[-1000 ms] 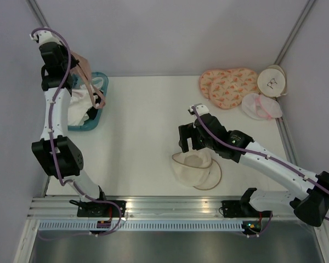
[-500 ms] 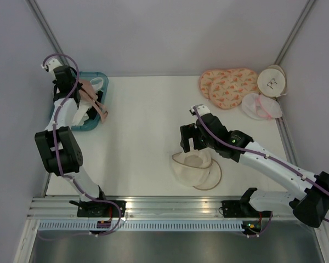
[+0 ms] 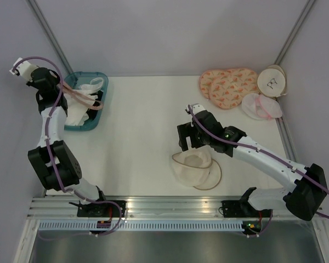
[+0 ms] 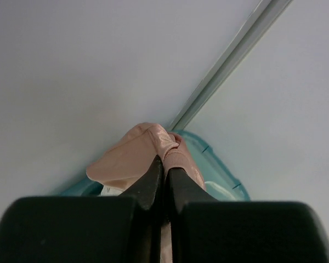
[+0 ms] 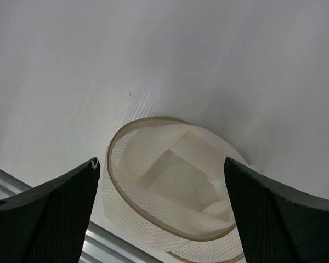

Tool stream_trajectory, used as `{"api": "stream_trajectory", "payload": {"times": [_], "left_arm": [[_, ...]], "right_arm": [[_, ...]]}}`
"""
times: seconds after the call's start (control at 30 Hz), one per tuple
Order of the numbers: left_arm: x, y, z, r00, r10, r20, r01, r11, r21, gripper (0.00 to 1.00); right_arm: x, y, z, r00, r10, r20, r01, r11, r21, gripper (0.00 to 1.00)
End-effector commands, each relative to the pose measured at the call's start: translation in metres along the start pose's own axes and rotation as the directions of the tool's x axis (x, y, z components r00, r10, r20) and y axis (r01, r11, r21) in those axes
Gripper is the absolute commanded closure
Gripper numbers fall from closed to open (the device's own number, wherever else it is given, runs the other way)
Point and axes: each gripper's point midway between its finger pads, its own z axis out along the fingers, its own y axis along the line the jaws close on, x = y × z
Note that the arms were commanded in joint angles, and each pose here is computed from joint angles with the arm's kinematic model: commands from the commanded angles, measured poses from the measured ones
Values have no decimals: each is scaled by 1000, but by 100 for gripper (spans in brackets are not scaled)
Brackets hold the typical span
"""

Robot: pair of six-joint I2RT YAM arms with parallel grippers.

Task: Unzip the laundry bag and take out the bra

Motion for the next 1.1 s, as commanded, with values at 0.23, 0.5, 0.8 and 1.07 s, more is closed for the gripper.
{"api": "stream_trajectory", "payload": {"times": [0.23, 0.5, 0.8, 1.07], "left_arm": [[15, -10, 13, 998, -56, -33, 59, 995, 85, 98], [129, -21, 12, 941, -11, -339, 90, 972, 217, 98], [150, -56, -14, 900, 24, -436, 150, 921, 359, 72], [71, -81, -69, 938, -11, -348, 165, 894, 416, 0]], "right_arm": [[-25, 10, -2, 998, -1, 67, 4, 999, -48, 2], [-14, 7, -1, 998, 27, 56, -24, 998, -52, 2], [-9, 5, -11, 997, 39, 70, -34, 998, -60, 2], [-19, -14, -35, 980, 89, 179, -92, 996, 7, 2]]}}
